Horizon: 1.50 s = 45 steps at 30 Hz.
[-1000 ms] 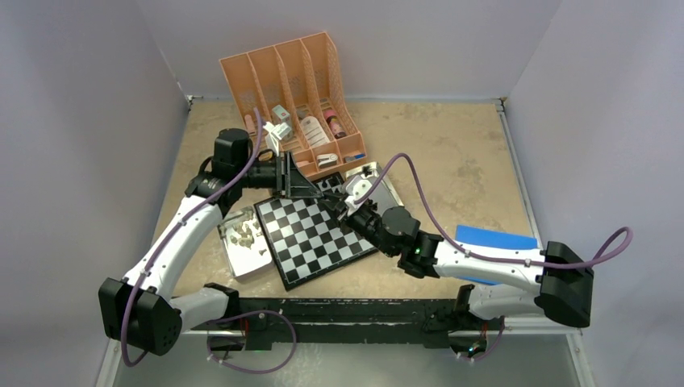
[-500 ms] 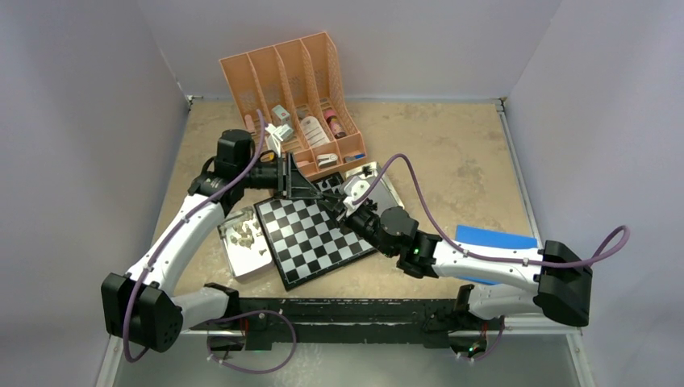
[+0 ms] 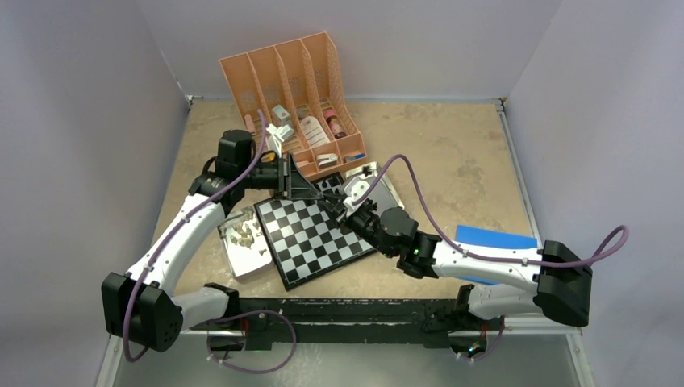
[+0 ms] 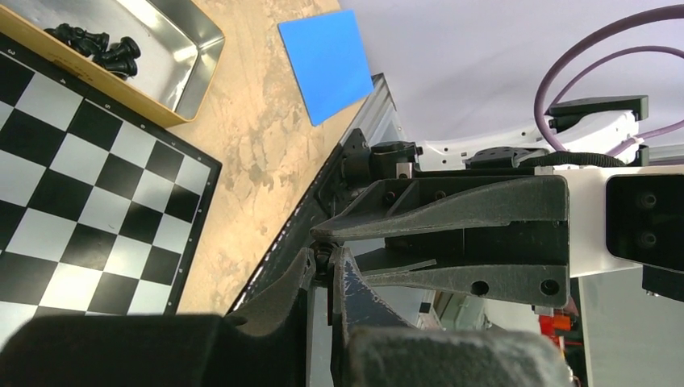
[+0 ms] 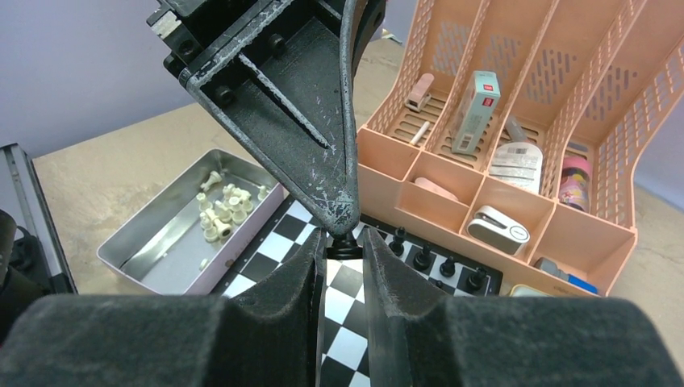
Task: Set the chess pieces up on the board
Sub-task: Place the chess piece on the chessboard.
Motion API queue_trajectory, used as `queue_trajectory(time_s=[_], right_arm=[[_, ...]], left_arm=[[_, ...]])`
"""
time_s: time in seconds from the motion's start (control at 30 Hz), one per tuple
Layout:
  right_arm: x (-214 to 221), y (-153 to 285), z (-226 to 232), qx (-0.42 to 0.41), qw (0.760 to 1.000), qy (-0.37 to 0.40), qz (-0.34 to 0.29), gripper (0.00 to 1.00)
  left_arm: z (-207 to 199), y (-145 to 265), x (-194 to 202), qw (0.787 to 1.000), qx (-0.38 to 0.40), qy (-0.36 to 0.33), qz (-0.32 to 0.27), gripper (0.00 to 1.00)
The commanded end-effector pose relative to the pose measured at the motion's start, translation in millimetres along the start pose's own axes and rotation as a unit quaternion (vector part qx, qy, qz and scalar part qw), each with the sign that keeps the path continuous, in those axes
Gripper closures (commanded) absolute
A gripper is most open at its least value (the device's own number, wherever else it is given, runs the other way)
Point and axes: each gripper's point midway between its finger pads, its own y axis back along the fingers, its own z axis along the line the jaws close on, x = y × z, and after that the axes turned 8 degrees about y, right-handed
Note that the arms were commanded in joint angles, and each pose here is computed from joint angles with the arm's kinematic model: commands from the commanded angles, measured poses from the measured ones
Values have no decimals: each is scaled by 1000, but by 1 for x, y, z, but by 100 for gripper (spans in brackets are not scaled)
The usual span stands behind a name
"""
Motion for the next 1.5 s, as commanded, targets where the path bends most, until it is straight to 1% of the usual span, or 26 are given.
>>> queue_trajectory(time_s=[0.0,0.1,0.2,0.23,0.27,0.3,0.33,0.57,0.67,0.7,0.8,0.93,1.13,1.27,1.4,1.47], right_arm=[[-28,5,-10,24,998,-22,-49,71],[-23,13,-16,39,997,-42,-41,55],[-22,26,-24,59,994,-88,-42,38],[-20,31,-26,64,992,-102,-41,28],[-18,35,-27,69,990,-120,-37,13],[-16,40,-29,75,988,-133,-32,3],[-12,44,-31,82,986,-142,-26,1],[-10,65,-53,139,972,-188,-22,1],[-8,74,-65,172,964,-204,-20,1],[-9,77,-68,178,962,-208,-23,1],[-9,82,-71,185,958,-215,-28,1],[-8,87,-74,191,957,-218,-29,1],[-9,88,-75,192,956,-218,-33,1],[-7,88,-76,195,956,-217,-31,1],[-5,88,-76,198,956,-215,-29,1],[-4,88,-77,200,956,-214,-28,1]], left_arm=[[6,2,-13,999,-24,-36,-32,100],[13,3,-20,997,-51,-39,-53,100],[25,7,-29,991,-92,-45,-82,100],[30,9,-32,988,-109,-46,-95,100],[37,11,-36,985,-129,-45,-107,100],[43,13,-38,981,-150,-44,-118,100],[49,13,-40,976,-171,-43,-128,100],[88,12,-48,930,-314,-40,-188,100],[112,8,-49,904,-373,-38,-203,100],[120,5,-48,899,-386,-34,-202,100],[143,-3,-43,893,-400,-25,-203,100],[171,-1,-40,876,-434,-17,-210,100],[197,-1,-42,856,-469,-27,-216,100],[206,-2,-43,852,-474,-35,-219,100],[219,-2,-43,843,-490,-40,-217,100],[224,-5,-42,844,-490,-43,-213,100]])
